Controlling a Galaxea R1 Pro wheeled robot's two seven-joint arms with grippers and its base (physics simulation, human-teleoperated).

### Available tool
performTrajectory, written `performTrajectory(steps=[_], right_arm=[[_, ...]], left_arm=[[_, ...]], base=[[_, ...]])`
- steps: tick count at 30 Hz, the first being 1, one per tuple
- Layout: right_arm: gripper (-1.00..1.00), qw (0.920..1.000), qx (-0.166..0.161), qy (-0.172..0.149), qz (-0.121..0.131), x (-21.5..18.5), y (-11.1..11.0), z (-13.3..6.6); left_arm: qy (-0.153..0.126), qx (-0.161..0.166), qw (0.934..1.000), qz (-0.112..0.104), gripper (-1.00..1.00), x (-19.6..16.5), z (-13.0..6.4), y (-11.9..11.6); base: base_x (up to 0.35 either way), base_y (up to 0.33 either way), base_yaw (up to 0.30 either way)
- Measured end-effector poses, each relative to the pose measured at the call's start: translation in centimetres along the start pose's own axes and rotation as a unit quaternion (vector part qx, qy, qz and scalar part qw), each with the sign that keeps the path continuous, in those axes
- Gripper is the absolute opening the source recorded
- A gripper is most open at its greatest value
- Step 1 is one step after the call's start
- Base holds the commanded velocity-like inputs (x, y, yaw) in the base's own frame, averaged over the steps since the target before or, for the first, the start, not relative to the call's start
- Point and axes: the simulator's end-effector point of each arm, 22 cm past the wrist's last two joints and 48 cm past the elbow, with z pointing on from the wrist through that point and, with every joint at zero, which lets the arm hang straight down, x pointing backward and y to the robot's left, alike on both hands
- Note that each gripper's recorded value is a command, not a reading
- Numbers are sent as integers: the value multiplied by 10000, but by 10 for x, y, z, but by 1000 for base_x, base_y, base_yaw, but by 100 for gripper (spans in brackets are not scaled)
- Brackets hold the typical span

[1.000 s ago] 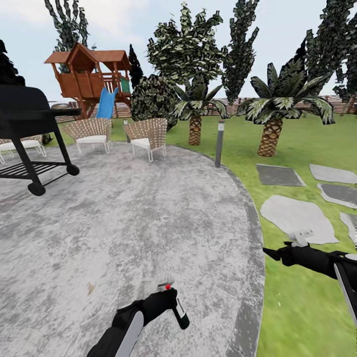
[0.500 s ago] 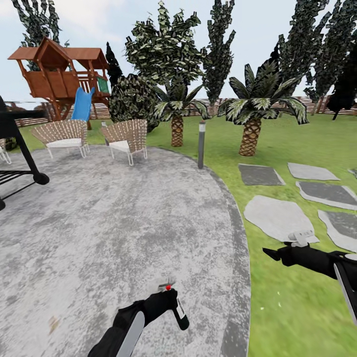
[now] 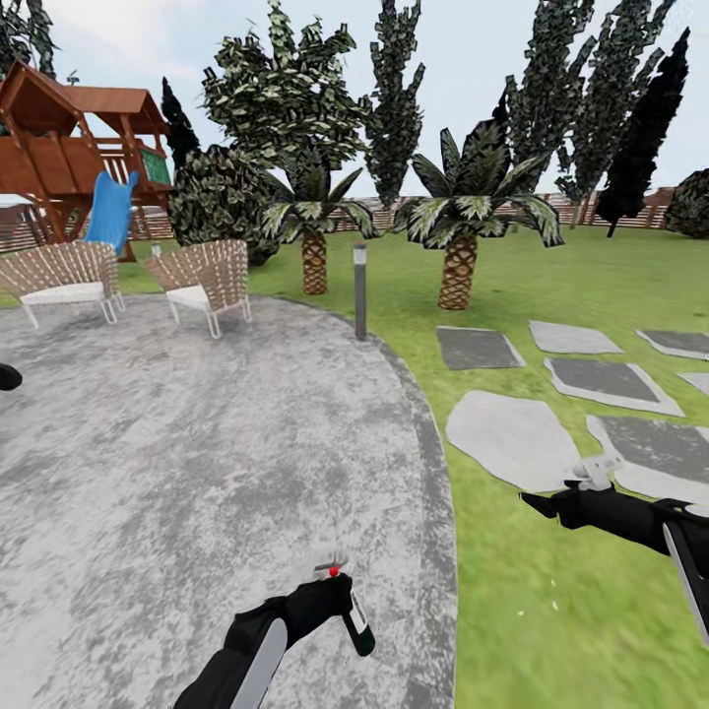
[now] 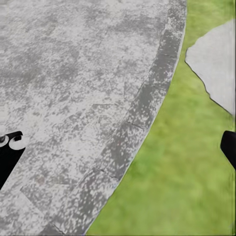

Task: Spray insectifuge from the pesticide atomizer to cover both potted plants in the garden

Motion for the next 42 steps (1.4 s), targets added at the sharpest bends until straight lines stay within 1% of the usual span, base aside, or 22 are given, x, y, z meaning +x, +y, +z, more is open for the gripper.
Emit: performTrajectory(steps=[10, 14, 19, 42], right_arm=[[100, 10000, -2, -1, 1, 0, 0, 0], [100, 10000, -2, 0, 1, 0, 0, 0], [100, 10000, 0, 0, 1, 0, 0, 0], [100, 10000, 10, -15, 1, -1, -1, 0]], left_arm=[[2, 3, 10000, 4, -100, 0, 0, 0], [62, 13, 10000, 47, -100, 6, 2, -2], [-12, 8, 10000, 65, -100, 4, 2, -2], [-51, 50, 10000, 48, -100, 3, 3, -4]], base=[[291, -225, -194], [291, -209, -192], [291, -193, -190], [298, -173, -191]])
